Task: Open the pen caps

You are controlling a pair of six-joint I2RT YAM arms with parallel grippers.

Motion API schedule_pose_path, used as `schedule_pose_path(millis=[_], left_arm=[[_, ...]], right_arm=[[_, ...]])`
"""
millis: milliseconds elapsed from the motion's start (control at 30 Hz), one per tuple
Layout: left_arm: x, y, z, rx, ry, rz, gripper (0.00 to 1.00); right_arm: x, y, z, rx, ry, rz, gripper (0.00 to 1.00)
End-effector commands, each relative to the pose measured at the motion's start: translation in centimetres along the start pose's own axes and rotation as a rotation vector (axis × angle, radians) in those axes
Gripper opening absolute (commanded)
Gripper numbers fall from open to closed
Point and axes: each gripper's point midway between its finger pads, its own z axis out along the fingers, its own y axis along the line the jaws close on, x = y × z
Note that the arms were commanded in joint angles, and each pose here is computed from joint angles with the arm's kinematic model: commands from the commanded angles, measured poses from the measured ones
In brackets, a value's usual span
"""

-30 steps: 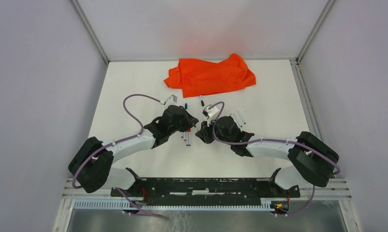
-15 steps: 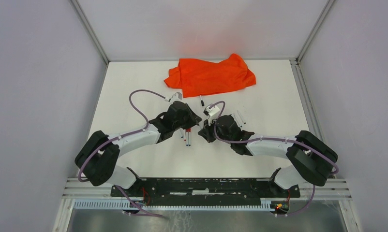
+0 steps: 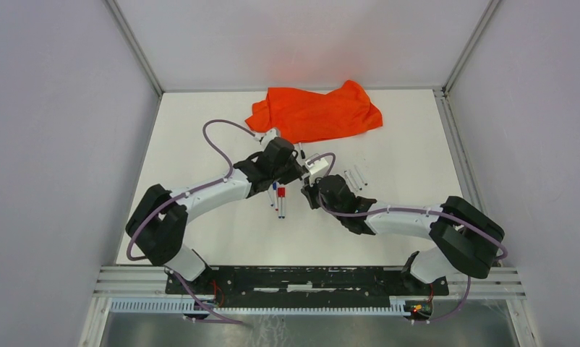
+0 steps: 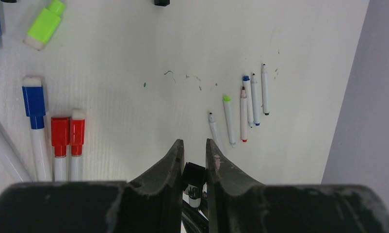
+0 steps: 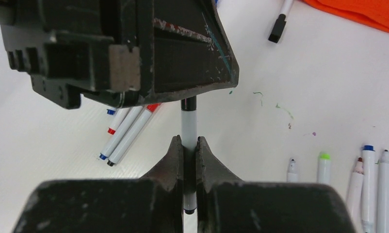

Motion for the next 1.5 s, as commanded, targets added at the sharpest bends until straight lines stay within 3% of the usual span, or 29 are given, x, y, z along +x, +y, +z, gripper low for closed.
schedule_pose_path(millis=[0, 167, 367, 667, 767, 1100, 1467], left_arm=[[-4.7, -0.8, -0.5, -0.052, -0.144, -0.026, 0.02], [-5.9, -0.5, -0.6, -0.044, -0.17, 0.065, 0.02], [-6.8, 0.2, -1.1, 0.056, -0.178, 0.177, 0.02], [-8.9, 0.3, -2.0, 0.165, -0.173, 0.237, 0.02], [-9.5, 1.0, -2.1, 0.141, -0.174, 0.226, 0.02], [-10.5, 9.5, -1.5, -0.361, -0.171, 0.222, 0.05], [-10.7, 13.1, -1.5, -0.532, -0.175, 0.205, 0.12]], right_arm=[[5.2, -4.3, -1.4, 0.182, 0.173, -0.1, 0.0], [5.5, -3.5, -1.7, 0.109, 0.161, -0.081, 0.0], [4.7, -0.2, -1.9, -0.128, 0.106, 0.024, 0.0], [3.8, 2.0, -3.2, -0.354, 0.053, 0.148, 0.0], [4.1, 1.4, -3.0, -0.325, 0.059, 0.146, 0.0], [4.6, -3.3, -0.8, -0.041, 0.174, 0.049, 0.0], [7.2, -7.3, 0.2, 0.17, 0.28, -0.036, 0.0]])
